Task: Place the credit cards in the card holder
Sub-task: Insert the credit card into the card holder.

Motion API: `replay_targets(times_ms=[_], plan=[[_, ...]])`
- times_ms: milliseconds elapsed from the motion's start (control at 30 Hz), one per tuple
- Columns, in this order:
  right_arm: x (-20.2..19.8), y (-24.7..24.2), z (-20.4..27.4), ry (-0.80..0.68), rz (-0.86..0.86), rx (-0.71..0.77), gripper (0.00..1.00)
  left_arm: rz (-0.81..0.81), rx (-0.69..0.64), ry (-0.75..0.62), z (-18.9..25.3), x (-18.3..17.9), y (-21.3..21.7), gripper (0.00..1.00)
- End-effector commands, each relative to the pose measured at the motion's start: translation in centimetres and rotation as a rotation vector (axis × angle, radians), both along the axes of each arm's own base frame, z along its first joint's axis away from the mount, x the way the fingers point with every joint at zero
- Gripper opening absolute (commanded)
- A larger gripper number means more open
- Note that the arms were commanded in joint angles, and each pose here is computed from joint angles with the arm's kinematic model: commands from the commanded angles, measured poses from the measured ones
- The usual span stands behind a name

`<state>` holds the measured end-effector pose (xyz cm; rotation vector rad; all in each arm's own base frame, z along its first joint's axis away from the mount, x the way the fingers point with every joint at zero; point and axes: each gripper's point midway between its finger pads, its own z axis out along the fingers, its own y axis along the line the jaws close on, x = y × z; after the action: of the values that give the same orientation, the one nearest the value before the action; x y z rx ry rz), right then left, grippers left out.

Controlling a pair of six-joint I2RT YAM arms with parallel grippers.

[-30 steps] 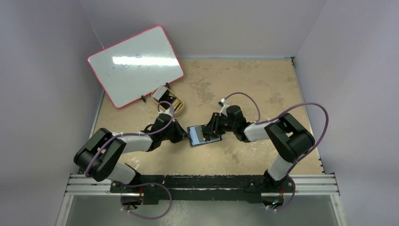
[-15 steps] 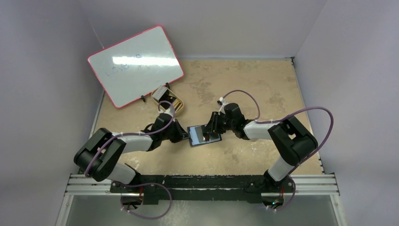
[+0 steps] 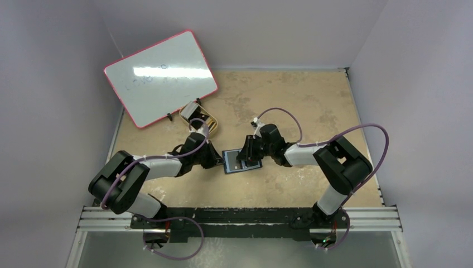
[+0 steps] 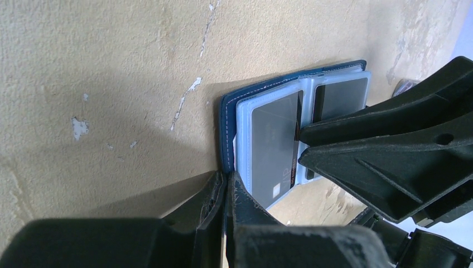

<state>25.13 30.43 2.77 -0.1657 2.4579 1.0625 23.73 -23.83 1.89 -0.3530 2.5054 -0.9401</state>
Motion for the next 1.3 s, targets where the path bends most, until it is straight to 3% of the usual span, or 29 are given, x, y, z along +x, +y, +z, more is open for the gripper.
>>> replay_targets(times_ms=[0,400,700,1000,1267], plan=[[0.0,0.9,2.1,-0.068,0.031,0.053,0.31,-0.027,-0.014,-0.059,1.4,1.1,-0.8,0.00],[-1.2,2.6,1.5,-0.021,0.131,0.132,0.32,-0.060,-0.015,-0.073,2.3,1.3,-1.2,0.00],[-1.1,0.2,2.9,-0.045,0.062,0.014,0.32,-0.050,0.060,-0.096,3.5,1.7,-0.1,0.00],[0.9,-1.1,2.3,-0.071,-0.018,-0.105,0.29,0.030,-0.048,-0.204,7.9,2.9,-0.4,0.22],[1.2,-1.3,0.6,-0.060,-0.031,-0.135,0.22,0.042,-0.064,-0.191,6.9,3.0,-0.5,0.32]])
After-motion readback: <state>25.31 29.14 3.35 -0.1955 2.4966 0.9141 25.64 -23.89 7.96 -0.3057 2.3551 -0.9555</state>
